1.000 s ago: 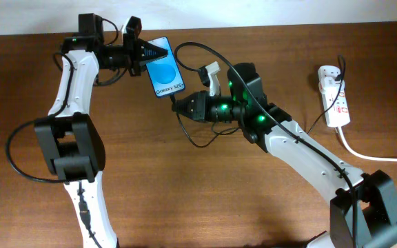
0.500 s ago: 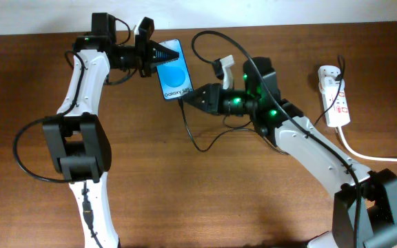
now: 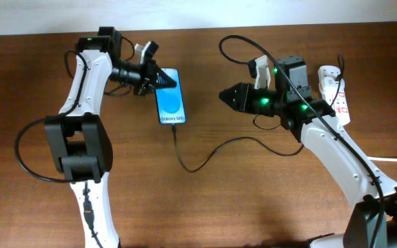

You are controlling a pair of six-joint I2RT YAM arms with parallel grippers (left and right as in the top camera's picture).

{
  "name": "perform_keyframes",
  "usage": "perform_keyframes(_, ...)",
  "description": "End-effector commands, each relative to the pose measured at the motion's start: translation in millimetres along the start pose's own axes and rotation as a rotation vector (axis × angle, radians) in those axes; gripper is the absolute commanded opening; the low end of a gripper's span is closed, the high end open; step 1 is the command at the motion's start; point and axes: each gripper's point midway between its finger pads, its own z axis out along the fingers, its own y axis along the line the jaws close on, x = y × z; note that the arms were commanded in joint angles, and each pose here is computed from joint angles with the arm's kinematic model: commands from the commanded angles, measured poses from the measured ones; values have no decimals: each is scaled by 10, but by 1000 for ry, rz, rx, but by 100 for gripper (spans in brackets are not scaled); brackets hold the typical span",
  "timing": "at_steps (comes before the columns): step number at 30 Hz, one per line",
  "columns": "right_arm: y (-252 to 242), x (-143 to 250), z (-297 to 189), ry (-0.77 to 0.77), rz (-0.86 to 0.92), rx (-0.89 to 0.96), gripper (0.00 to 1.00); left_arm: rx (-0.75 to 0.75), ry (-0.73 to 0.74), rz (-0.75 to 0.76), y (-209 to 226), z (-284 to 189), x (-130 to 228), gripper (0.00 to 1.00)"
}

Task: Plug charger to phone and switch on socket
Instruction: 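Open the right gripper, release the plug, and pull it away, then lower the phone flat onto the table with the left gripper and release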

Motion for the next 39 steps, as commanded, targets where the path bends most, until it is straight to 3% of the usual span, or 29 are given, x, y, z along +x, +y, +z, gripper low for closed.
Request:
perform_keyframes(1, 4, -106, -70, -47, -50, 42, 36, -99, 58, 82, 166, 183, 73, 0)
perform_keyframes(12, -65, -44, -15, -46, -62, 121, 35, -138, 110, 24, 736, 617, 41, 0)
perform_keyframes(18, -36, -1, 48, -51, -85, 156, 36, -266, 97, 11, 966, 585, -11, 2)
perform_keyframes(25, -50, 21, 47, -42, -80, 161, 36, -275, 91, 14, 980, 584, -28, 29)
perform_keyframes(29, -50, 19, 47, -42, -83, 161, 35, -282, 92, 15, 992, 581, -28, 52)
perform_keyframes(33, -55, 15, 44, -43, -88, 163, 36, -366, 95, 3, 1128, 533, -21, 60)
perform_keyframes(39, -74, 17, 40, -42, -98, 172, 36, -602, 85, -60, 1480, 348, -12, 62)
